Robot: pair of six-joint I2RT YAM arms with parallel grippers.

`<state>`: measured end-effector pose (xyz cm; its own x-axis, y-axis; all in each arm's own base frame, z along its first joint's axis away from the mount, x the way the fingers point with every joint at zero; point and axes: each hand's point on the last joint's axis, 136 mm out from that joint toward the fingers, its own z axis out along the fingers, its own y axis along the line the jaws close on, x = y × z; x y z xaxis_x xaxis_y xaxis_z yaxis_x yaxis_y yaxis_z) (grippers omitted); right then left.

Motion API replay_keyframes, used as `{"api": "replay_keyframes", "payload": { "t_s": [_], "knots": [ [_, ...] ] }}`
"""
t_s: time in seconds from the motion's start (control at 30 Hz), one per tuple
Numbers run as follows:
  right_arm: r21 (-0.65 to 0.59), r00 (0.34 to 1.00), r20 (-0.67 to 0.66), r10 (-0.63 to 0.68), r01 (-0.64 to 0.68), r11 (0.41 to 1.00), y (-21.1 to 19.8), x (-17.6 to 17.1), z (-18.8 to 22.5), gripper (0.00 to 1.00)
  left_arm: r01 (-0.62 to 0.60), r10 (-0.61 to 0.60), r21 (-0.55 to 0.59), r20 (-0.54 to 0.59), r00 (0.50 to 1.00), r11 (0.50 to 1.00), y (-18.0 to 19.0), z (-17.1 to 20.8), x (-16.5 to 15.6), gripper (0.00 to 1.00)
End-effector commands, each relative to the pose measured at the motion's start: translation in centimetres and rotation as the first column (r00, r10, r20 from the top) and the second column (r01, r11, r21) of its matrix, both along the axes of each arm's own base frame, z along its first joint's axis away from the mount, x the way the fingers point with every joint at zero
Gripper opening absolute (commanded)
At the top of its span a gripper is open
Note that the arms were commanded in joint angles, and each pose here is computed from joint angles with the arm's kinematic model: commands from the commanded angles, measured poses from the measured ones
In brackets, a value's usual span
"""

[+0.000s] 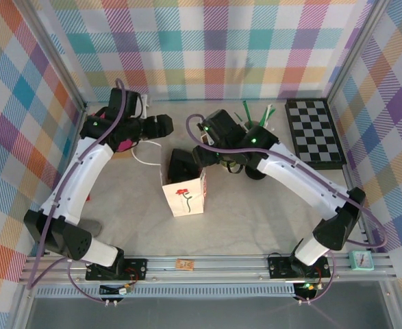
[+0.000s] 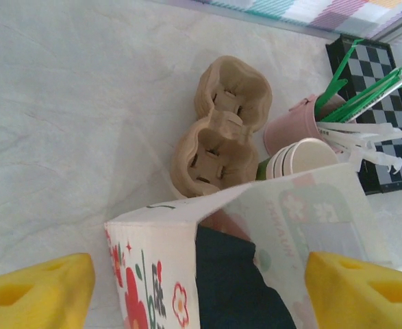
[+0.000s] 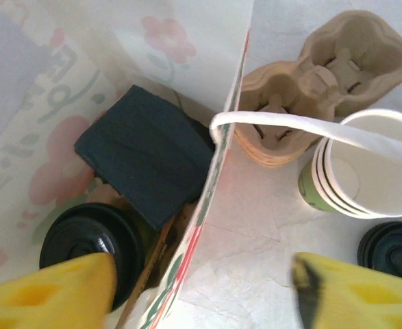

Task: Pack the takeout coffee

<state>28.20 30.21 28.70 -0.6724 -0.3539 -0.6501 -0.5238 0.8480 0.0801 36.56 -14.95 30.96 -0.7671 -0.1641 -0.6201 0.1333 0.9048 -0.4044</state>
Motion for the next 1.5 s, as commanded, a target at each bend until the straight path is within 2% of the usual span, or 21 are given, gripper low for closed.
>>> {"api": "replay_keyframes", "payload": {
  "t_s": [0.0, 0.1, 0.33, 0.47, 0.63, 0.73, 0.87, 0.93, 1.0, 1.1, 1.3, 1.47],
  "knots": [
    [0.077, 0.998, 0.025, 0.062, -0.063, 0.995, -0.2, -1.6, 3.3, 0.86, -0.044, 0.042, 0.043, 0.042, 0.998, 0.998, 2.0, 1.4, -0.9, 0.85],
    [0.124, 0.994, 0.047, 0.096, -0.101, 0.987, -0.1, -2.4, 5.3, 0.99, -0.056, 0.054, 0.013, 0.129, 0.99, 0.998, 2.5, 4.4, -0.8, 0.9],
    [0.205, 0.976, 0.199, 0.085, -0.127, 0.971, -2.1, -3.4, 12.0, 0.99, -0.202, 0.2, -0.03, 0.336, 0.92, 0.979, 6.6, 11.3, -1.1, 0.97],
    [0.191, 0.94, 0.341, -0.022, -0.046, 0.98, -6.0, -3.1, 15.5, 0.99, -0.354, 0.323, -0.005, 0.419, 0.848, 0.935, 10.2, 12.3, -2.0, 0.97],
    [0.196, 0.852, 0.468, -0.236, 0.16, 0.967, -13.4, -1.9, 17.6, 0.99, -0.526, 0.423, 0.056, 0.527, 0.738, 0.848, 14.3, 10.5, -3.8, 0.97],
    [0.206, 0.78, 0.494, -0.383, 0.324, 0.924, -18.4, -0.8, 16.5, 0.99, -0.595, 0.443, 0.127, 0.549, 0.708, 0.793, 16.0, 7.3, -3.9, 0.97],
    [0.221, 0.659, 0.463, -0.592, 0.561, 0.797, -25.4, 1.0, 12.0, 0.99, -0.639, 0.464, 0.211, 0.528, 0.711, 0.74, 17.1, 2.4, -3.2, 0.97],
    [0.188, 0.628, 0.432, -0.647, 0.639, 0.746, -27.7, 1.4, 8.9, 0.99, -0.652, 0.478, 0.245, 0.508, 0.717, 0.718, 17.5, 0.1, -2.9, 0.97],
    [0.151, 0.614, 0.421, -0.668, 0.679, 0.719, -29.1, 1.8, 5.8, 0.99, -0.657, 0.488, 0.28, 0.484, 0.727, 0.7, 17.8, -2.5, -2.8, 0.96],
    [0.142, 0.601, 0.423, -0.678, 0.695, 0.705, -30.0, 2.1, 2.4, 0.99, -0.663, 0.5, 0.287, 0.473, 0.725, 0.691, 18.0, -5.2, -2.8, 0.96],
    [0.105, 0.622, 0.46, -0.634, 0.671, 0.734, -29.8, 3.2, -3.4, 0.99, -0.631, 0.497, 0.318, 0.411, 0.764, 0.707, 17.6, -10.4, -3.2, 0.94],
    [0.06, 0.629, 0.432, -0.646, 0.695, 0.716, -30.0, 3.9, -8.2, 0.99, -0.635, 0.502, 0.361, 0.4, 0.767, 0.683, 18.1, -12.9, -3.9, 0.93]
  ]
}}
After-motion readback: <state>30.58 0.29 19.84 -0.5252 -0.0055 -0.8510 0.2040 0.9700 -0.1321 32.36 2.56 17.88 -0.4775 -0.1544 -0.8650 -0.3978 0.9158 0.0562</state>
